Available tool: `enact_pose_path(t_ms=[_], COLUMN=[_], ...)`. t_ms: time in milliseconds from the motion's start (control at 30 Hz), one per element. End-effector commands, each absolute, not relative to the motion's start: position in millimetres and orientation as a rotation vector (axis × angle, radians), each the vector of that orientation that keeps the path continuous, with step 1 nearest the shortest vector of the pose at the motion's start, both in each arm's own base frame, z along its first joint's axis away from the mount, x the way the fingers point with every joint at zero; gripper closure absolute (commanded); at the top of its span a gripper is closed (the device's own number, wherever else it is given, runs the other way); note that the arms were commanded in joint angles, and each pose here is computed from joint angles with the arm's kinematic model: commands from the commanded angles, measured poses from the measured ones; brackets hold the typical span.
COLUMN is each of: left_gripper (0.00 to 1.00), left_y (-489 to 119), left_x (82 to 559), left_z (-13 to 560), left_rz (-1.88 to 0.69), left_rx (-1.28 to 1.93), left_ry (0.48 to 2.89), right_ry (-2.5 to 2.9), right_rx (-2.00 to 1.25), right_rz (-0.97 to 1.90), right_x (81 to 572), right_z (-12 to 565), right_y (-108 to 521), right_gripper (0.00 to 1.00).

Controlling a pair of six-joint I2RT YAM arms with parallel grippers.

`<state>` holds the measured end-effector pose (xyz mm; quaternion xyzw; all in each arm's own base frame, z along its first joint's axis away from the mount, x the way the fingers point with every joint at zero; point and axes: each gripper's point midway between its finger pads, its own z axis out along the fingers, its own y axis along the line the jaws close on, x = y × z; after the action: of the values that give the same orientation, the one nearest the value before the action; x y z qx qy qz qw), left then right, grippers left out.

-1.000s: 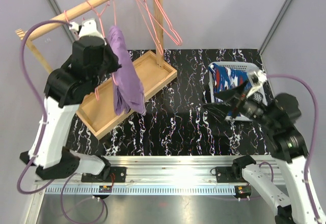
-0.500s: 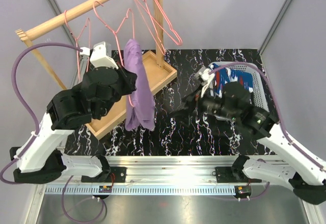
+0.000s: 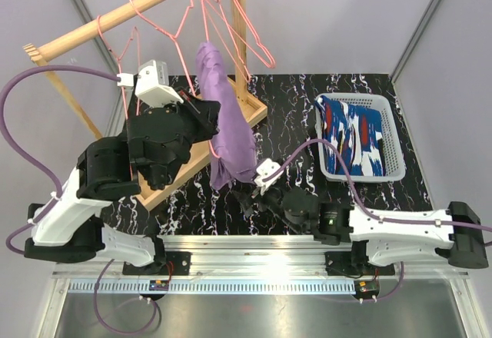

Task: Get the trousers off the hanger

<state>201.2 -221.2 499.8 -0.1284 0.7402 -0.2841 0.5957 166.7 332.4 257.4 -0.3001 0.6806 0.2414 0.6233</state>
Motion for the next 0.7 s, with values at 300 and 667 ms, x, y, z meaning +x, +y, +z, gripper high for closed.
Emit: enact_pose_path(t_ms=[300,667], left_gripper=[1.0,1.0], left_y=[-181.6,-172.7], left_x=[196.7,186.7], left_z=[572.1,582.1], left_rz=[-0.779,-0.863], left_rx=[-0.578,-0.621], left_ry=[1.48,1.443], right_ry=[1.407,1.321], right_rx=[-0.458,-0.417], right_rz=[0.588,0.576], right_x=[169.0,173.0], right_z=[273.8,297.8], right_y=[369.2,383.7], right_gripper=[0.01,0.01])
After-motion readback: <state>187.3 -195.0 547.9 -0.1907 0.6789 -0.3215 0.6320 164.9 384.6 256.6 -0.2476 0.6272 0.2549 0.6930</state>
